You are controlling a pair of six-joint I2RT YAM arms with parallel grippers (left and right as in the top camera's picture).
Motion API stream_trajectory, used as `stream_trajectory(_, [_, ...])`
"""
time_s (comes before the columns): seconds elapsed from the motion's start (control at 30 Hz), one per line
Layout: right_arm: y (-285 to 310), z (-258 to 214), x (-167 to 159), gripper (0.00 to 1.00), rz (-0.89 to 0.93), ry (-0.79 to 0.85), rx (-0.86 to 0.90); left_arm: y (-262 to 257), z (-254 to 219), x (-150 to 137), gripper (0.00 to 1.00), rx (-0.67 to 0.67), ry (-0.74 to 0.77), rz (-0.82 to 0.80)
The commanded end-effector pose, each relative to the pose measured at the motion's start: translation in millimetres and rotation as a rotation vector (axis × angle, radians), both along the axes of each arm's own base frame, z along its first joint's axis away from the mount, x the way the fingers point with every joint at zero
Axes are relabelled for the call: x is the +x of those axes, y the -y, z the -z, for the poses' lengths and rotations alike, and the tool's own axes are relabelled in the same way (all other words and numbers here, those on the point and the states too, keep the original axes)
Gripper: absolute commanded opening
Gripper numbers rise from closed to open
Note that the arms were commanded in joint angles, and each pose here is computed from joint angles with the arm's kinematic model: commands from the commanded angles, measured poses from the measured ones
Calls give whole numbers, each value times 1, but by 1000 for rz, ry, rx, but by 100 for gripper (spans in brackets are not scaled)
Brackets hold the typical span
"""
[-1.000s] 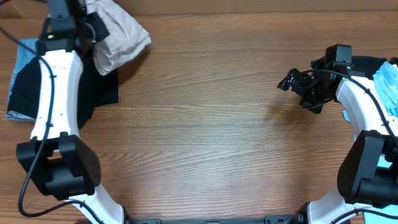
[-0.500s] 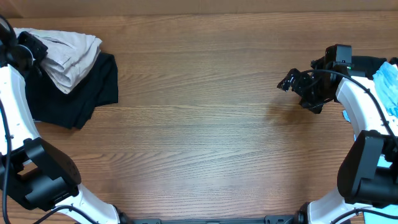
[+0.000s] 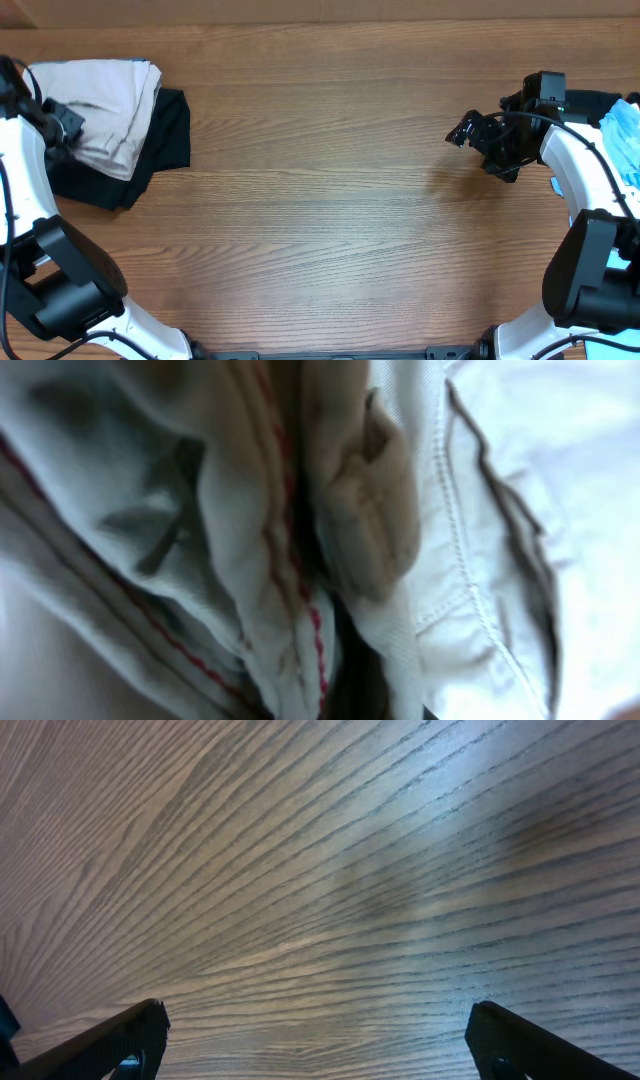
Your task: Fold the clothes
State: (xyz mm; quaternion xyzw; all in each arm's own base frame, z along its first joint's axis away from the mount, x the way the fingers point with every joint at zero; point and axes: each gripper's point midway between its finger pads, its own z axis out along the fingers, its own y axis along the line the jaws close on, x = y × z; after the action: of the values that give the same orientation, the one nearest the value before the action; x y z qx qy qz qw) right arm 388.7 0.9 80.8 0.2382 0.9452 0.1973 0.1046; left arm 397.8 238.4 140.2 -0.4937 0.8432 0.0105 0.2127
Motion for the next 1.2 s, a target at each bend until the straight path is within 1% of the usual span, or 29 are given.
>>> stream_trajectory(0.0, [1,-5,4,100,-10,22,-12,-10,18,-36,40,-17,-106,-51])
stream_trajectory(0.03, [1,-5,4,100,-10,22,-12,-10,17,-42,95,-27,-124,-41])
stream_trajectory(0.07, [1,-5,4,100,-9,22,-12,-9,7,-49,100,-44,-138,-25])
stream_trajectory(0.17, [1,-5,4,100,-10,22,-12,-2,-42,-53,100,-74,-122,30])
stream_trajectory(0.27, [1,-5,4,100,-10,22,-12,13,-89,-39,100,-105,-11,118])
stream_trajectory(0.3, [1,-5,4,100,-10,22,-12,16,-99,-33,98,-112,30,144])
stream_trajectory(0.33, [1,-5,4,100,-9,22,-12,21,-109,-25,85,-121,80,183])
stream_trajectory(0.37, [1,-5,4,100,-9,22,-12,25,-113,-18,18,-129,121,222])
stream_trajectory(0.4, [1,-5,4,100,-10,22,-12,25,-114,-15,13,-133,133,228])
stream_trajectory(0.5, [1,-5,4,100,-10,22,-12,21,-114,-11,6,-112,143,228])
stream_trajectory(0.6, [1,-5,4,100,-10,22,-12,13,-98,-16,6,-87,93,211])
stream_trajectory(0.63, [1,-5,4,100,-9,22,-12,13,-88,-16,4,-96,75,219])
stream_trajectory(0.73, [1,-5,4,100,-10,22,-12,12,-46,-19,4,-124,25,214])
stream_trajectory(0.77, [1,-5,4,100,-9,22,-12,6,-31,-26,5,-103,-21,192])
stream_trajectory(0.83, [1,-5,4,100,-10,22,-12,-2,-18,-31,4,-73,-57,165])
stream_trajectory(0.93, [1,-5,4,100,-9,22,-12,-1,-20,-24,4,-74,-24,172])
stream_trajectory(0.97, [1,-5,4,100,-10,22,-12,8,-29,-13,4,-117,39,204])
stream_trajectory(1.03, [1,-5,4,100,-9,22,-12,26,-50,-1,4,-189,136,257])
stream_trajectory(1.07, [1,-5,4,100,-10,22,-12,36,-53,-1,4,-226,147,275])
stream_trajectory(1.17, [1,-5,4,100,-10,22,-12,41,-36,-5,4,-221,82,275])
